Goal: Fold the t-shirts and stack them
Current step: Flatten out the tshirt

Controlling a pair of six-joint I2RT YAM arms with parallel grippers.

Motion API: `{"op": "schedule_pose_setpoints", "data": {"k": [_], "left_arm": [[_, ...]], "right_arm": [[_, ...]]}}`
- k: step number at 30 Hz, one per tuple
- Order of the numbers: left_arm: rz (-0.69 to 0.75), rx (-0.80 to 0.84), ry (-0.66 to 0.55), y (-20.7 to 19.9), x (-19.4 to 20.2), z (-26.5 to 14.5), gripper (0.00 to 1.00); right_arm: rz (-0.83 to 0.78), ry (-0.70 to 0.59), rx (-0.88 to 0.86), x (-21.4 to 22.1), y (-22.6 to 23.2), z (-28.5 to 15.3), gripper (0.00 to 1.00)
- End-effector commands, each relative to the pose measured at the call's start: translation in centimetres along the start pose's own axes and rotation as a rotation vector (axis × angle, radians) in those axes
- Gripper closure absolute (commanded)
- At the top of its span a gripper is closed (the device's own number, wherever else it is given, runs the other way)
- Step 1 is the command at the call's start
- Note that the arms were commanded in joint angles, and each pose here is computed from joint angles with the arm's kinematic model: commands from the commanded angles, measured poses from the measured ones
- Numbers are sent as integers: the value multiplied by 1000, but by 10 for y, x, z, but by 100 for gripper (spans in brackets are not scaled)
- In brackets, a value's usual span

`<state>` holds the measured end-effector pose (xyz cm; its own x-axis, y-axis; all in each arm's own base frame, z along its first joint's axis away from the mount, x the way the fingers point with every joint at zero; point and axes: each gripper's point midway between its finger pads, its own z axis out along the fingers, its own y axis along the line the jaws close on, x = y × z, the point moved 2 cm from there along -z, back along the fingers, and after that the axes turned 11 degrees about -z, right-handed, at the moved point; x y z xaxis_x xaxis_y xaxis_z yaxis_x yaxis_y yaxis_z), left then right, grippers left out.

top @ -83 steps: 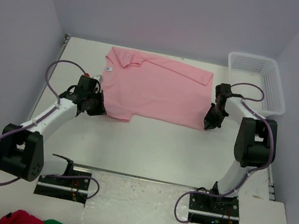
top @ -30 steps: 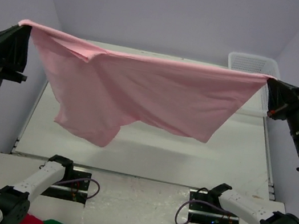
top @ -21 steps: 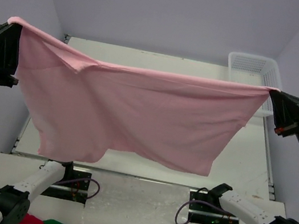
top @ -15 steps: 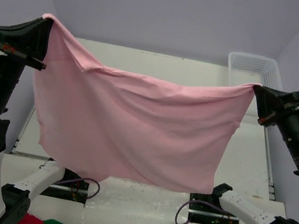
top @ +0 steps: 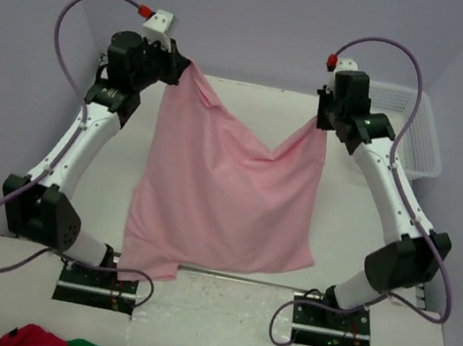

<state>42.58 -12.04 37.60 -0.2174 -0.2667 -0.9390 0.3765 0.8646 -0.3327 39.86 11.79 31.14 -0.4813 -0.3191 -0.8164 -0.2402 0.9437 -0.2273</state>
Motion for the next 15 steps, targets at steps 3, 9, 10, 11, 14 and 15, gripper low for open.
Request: {"op": "schedule_pose_setpoints", "data": {"k": [3, 9, 10, 11, 14, 15], "left_arm": [[87, 53, 14, 21, 18, 54, 100], [68, 24, 124, 64, 70, 112, 100], [62, 21, 147, 73, 82, 122, 100], [59, 22, 154, 76, 87, 127, 100], [61, 12, 187, 90, 105, 143, 100], [65, 0, 181, 94, 104, 147, 100]], "right_arm": [[37, 12, 32, -9, -34, 60, 100], [39, 90, 11, 2, -40, 126, 100], [39, 96, -2, 3, -39, 133, 100], [37, 127, -1, 13, -40, 148, 100], [35, 138, 40, 12, -54, 164, 100], [40, 144, 55, 13, -59, 172, 100]]}}
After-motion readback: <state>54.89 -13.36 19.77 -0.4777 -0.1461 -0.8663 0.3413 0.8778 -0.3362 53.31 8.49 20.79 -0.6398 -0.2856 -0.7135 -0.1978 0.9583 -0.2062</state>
